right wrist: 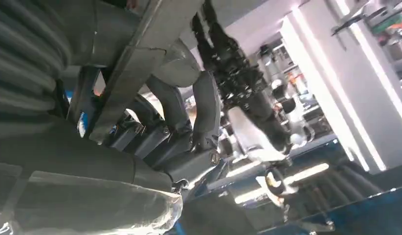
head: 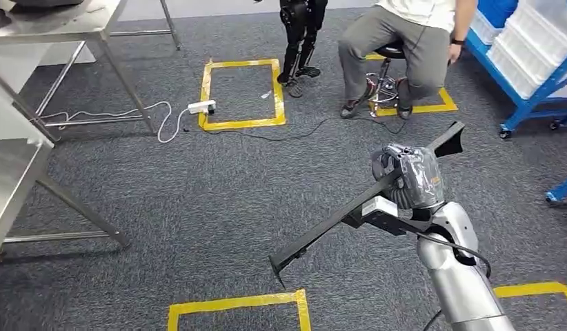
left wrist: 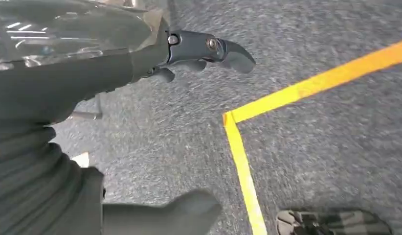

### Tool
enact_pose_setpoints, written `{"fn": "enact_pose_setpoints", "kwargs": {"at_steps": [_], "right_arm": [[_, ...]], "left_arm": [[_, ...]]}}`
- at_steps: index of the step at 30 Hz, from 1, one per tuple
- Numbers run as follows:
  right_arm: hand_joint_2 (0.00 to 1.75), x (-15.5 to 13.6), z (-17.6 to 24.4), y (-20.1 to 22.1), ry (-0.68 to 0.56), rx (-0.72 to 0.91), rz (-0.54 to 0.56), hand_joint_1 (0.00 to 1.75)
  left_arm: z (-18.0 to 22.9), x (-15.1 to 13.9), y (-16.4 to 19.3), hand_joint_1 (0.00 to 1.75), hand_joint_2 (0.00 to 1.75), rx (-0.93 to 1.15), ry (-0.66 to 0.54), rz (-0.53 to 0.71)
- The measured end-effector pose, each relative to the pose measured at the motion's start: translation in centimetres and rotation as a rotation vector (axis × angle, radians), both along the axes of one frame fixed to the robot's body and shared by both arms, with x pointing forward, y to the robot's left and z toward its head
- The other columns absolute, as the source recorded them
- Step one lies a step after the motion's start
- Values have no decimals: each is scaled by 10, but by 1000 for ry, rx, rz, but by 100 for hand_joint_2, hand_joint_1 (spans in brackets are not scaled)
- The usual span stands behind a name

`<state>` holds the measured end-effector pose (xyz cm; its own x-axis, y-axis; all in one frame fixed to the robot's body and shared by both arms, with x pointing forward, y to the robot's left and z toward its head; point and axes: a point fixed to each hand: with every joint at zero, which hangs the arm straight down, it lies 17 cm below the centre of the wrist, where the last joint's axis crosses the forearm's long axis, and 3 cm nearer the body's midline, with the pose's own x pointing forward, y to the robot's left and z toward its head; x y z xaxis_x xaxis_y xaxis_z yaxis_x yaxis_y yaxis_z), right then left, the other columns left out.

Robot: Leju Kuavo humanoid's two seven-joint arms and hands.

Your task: Take the parts from the cabinet and place them on the table.

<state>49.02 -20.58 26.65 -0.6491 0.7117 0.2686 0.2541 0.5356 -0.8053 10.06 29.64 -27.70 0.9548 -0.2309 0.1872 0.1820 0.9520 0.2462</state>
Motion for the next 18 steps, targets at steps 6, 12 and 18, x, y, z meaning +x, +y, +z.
{"fn": "enact_pose_setpoints", "kwargs": {"at_steps": [6, 12, 18], "right_arm": [[175, 0, -8, -7, 15, -14, -9, 175], [175, -1, -9, -8, 17, -10, -6, 175], [175, -2, -9, -3, 17, -5, 3, 175]], "left_arm": [[1, 3, -5, 0, 175, -4, -3, -9], [0, 0, -5, 0, 175, -2, 1, -10], [-1, -8, -5, 0, 175, 4, 23, -8]]}}
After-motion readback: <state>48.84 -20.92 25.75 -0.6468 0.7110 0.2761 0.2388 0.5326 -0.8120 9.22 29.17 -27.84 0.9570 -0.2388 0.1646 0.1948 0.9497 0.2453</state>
